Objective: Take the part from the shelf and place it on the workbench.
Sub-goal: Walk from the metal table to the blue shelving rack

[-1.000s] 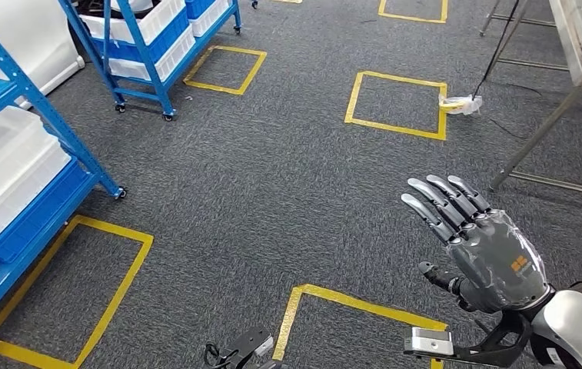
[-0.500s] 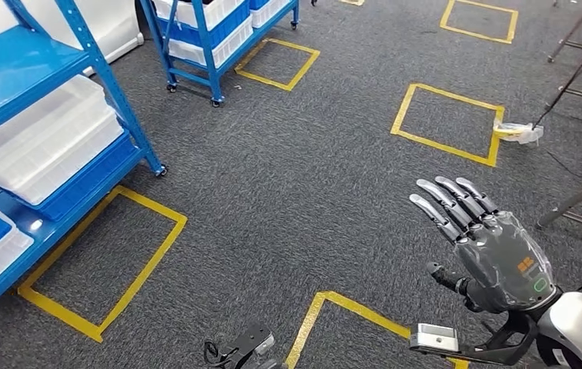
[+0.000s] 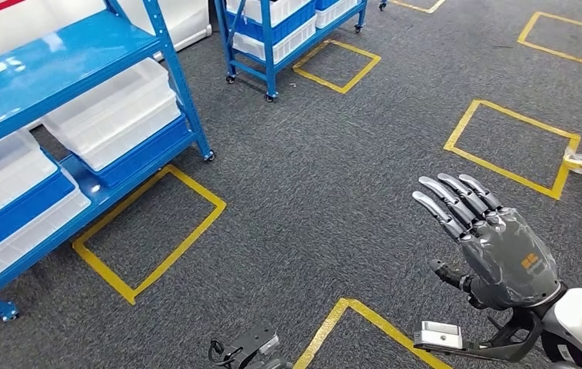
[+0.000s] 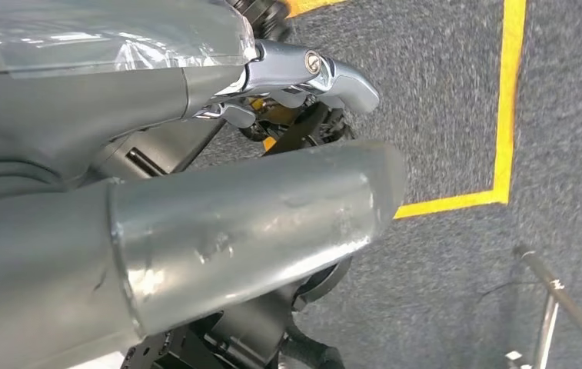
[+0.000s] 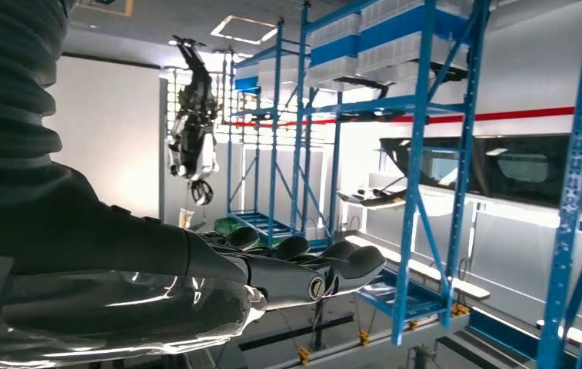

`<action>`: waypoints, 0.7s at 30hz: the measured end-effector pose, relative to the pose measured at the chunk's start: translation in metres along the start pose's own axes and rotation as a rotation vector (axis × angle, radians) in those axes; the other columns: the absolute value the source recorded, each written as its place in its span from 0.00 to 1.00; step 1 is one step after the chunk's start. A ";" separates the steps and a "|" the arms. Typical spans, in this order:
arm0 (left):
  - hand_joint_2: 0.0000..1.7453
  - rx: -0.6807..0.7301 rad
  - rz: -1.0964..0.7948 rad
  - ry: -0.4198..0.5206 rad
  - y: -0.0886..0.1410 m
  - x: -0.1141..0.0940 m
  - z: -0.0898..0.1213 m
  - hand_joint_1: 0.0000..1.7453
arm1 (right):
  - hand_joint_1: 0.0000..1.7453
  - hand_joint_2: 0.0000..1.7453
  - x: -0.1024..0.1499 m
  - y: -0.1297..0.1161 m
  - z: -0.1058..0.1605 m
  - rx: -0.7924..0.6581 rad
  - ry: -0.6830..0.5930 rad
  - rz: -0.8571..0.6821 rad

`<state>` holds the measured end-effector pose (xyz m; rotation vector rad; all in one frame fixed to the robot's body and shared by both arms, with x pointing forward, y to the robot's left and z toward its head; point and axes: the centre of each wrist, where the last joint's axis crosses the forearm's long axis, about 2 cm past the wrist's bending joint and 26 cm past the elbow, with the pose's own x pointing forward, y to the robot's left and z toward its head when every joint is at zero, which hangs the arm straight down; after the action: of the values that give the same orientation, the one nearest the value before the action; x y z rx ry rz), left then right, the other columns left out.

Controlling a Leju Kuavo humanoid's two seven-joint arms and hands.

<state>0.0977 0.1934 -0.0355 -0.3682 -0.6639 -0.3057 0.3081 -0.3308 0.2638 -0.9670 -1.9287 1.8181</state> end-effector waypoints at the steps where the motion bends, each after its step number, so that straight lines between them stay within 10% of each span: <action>1: 0.00 -0.002 0.000 0.000 -0.001 0.000 0.000 0.00 | 0.00 1.00 0.001 0.001 0.000 -0.002 -0.001 0.004; 21: 0.00 -0.082 -0.039 0.054 -0.034 0.035 -0.027 0.00 | 0.00 1.00 0.005 0.020 0.027 0.004 0.002 0.028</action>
<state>0.1253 0.1457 -0.0243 -0.4245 -0.6074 -0.3791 0.2921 -0.3490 0.2399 -0.9995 -1.9189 1.8344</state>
